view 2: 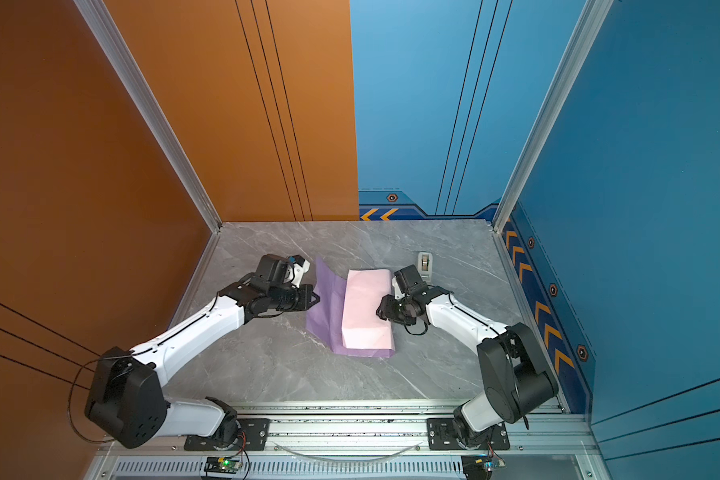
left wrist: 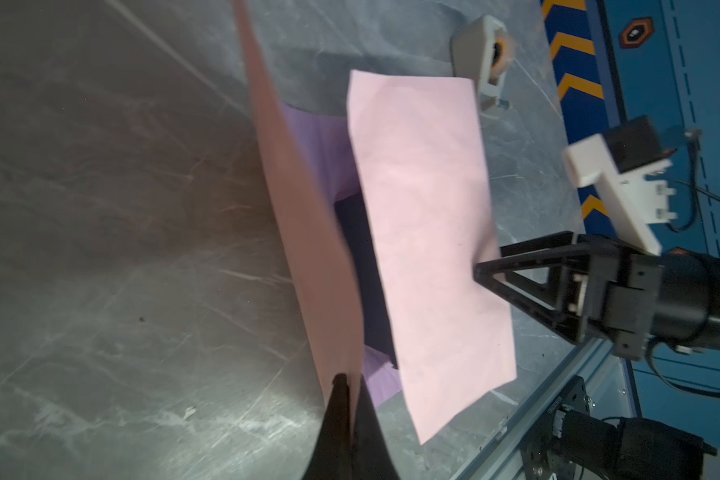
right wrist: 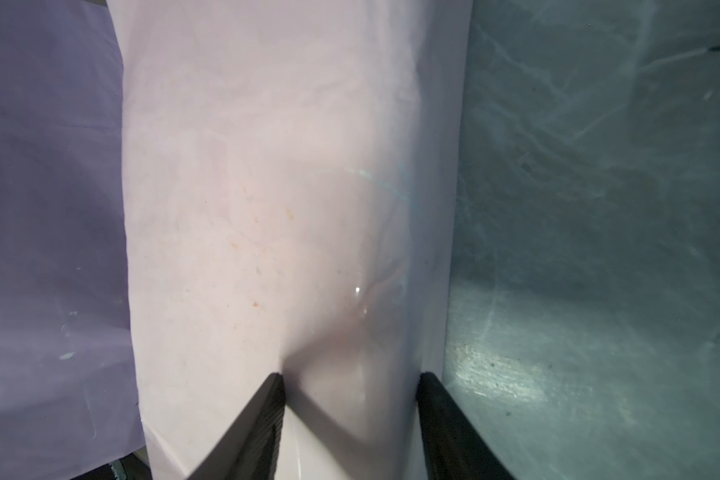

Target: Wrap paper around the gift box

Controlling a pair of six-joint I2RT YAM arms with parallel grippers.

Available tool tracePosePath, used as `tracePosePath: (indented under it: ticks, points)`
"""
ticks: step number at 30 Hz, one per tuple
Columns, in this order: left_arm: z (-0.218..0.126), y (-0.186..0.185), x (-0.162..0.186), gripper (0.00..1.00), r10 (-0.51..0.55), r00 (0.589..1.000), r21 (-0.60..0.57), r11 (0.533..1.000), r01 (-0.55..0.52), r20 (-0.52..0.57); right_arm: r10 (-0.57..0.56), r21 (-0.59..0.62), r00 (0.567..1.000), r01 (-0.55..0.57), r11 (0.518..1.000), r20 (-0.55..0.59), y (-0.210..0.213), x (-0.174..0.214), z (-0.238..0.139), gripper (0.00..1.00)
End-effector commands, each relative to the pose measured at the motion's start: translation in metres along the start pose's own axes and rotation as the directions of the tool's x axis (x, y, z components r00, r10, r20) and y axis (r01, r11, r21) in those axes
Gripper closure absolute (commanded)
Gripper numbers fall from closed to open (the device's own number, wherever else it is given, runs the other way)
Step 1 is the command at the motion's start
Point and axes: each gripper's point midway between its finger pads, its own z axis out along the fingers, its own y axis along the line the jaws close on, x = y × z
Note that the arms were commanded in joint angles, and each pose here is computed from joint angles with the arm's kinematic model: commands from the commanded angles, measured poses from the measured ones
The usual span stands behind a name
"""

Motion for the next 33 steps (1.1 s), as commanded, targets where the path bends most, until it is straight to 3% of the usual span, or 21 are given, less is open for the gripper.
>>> tracePosePath:
  ticks: [1,12,20,24,30,33]
  points:
    - [0.004,-0.02,-0.001,1.0,0.091,0.995,-0.033,0.995,-0.093,-0.036,0.034,0.089,0.999,-0.032,0.996,-0.018,-0.022,0.013,0.007,0.47]
    - [0.063,-0.086,0.023,1.0,0.233,0.956,0.044,0.972,-0.229,-0.179,0.038,0.058,0.999,-0.038,0.998,0.001,-0.017,0.012,0.005,0.47]
    - [0.104,-0.092,0.035,0.98,0.246,0.937,0.04,0.969,-0.244,-0.247,0.039,0.002,0.999,-0.039,0.999,0.03,-0.007,0.005,0.001,0.46]
    - [0.115,-0.084,0.04,0.97,0.235,0.933,0.022,0.971,-0.238,-0.272,0.043,-0.048,0.996,-0.039,0.998,0.082,0.0,-0.005,-0.013,0.4]
    - [0.124,-0.078,0.049,0.95,0.222,0.925,0.011,0.973,-0.23,-0.307,0.083,-0.16,0.978,-0.052,0.986,0.194,0.008,-0.026,-0.053,0.2]
    - [0.125,-0.075,0.051,0.95,0.222,0.923,0.005,0.973,-0.232,-0.315,0.1,-0.151,0.971,-0.067,0.986,0.218,0.004,-0.033,-0.059,0.12]
